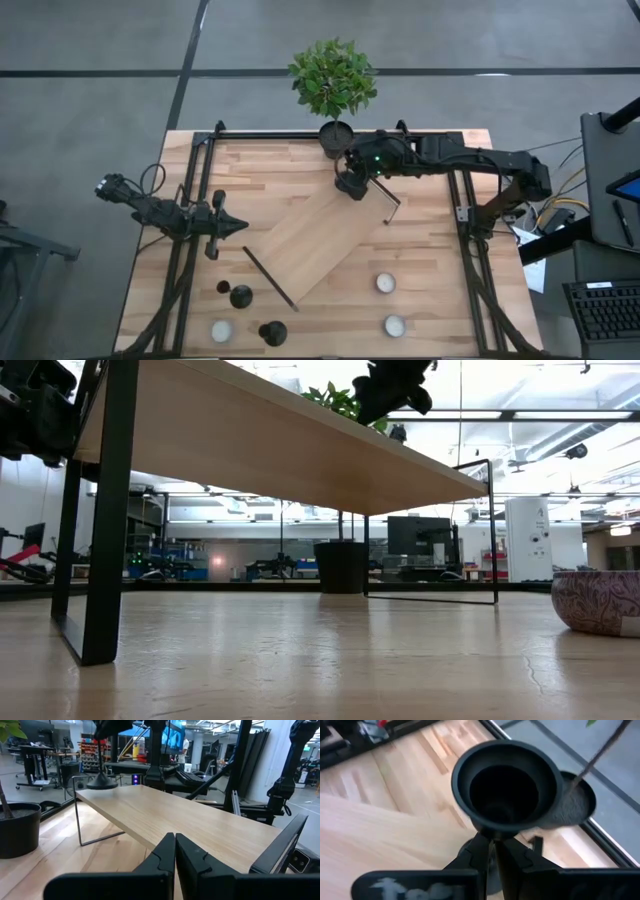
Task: Pick & Place candle stick holders
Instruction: Put the top right black candle holder on the shelf
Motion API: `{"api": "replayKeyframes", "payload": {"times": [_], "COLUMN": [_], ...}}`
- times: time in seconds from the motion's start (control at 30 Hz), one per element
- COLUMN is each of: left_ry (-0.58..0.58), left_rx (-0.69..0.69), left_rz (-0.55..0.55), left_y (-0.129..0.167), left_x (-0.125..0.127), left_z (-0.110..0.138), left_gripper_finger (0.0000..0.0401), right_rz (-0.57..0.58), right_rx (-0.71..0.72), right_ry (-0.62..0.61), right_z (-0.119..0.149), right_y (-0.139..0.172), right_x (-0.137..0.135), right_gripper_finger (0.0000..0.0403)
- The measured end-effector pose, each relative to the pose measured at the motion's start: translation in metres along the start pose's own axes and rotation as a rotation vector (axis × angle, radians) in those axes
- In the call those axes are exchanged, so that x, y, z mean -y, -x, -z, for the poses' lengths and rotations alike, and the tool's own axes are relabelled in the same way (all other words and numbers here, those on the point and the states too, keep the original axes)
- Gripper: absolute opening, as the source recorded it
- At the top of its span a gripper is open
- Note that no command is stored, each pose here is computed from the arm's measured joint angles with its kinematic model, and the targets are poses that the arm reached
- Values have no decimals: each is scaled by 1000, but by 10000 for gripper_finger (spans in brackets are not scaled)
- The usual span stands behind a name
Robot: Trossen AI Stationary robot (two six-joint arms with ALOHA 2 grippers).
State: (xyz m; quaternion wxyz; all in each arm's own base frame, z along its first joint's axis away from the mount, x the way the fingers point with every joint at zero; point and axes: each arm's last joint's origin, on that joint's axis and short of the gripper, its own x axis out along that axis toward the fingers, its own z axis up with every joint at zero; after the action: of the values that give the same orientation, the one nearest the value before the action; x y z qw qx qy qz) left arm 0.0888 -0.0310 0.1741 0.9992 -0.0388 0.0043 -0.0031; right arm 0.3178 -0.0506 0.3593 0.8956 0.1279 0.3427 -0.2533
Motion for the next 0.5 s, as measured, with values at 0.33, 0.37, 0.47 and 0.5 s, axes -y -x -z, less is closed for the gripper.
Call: {"api": "replayKeyframes", "payload": {"times": [0.33,0.37,0.47,0.5], "left_ry": [-7,-7,-7,-8], "left_rx": [-14,-15,-15,-15], "left_rz": [-2,-1,-2,-1], "left_y": [-1,-1,-1,-1], "left_x": [0,0,0,0], "left_z": [1,1,1,1], "left_gripper_finger": [10,10,10,10], "right_rz": [20,22,25,25], "right_rx": [-22,-27,-29,-28], "right_ry": [13,16,15,15], "right_z": [2,2,2,2], "right_y": [-11,-13,-15,-15], "right_x": [1,0,1,1], "right_gripper_finger": [18,18,18,18]}}
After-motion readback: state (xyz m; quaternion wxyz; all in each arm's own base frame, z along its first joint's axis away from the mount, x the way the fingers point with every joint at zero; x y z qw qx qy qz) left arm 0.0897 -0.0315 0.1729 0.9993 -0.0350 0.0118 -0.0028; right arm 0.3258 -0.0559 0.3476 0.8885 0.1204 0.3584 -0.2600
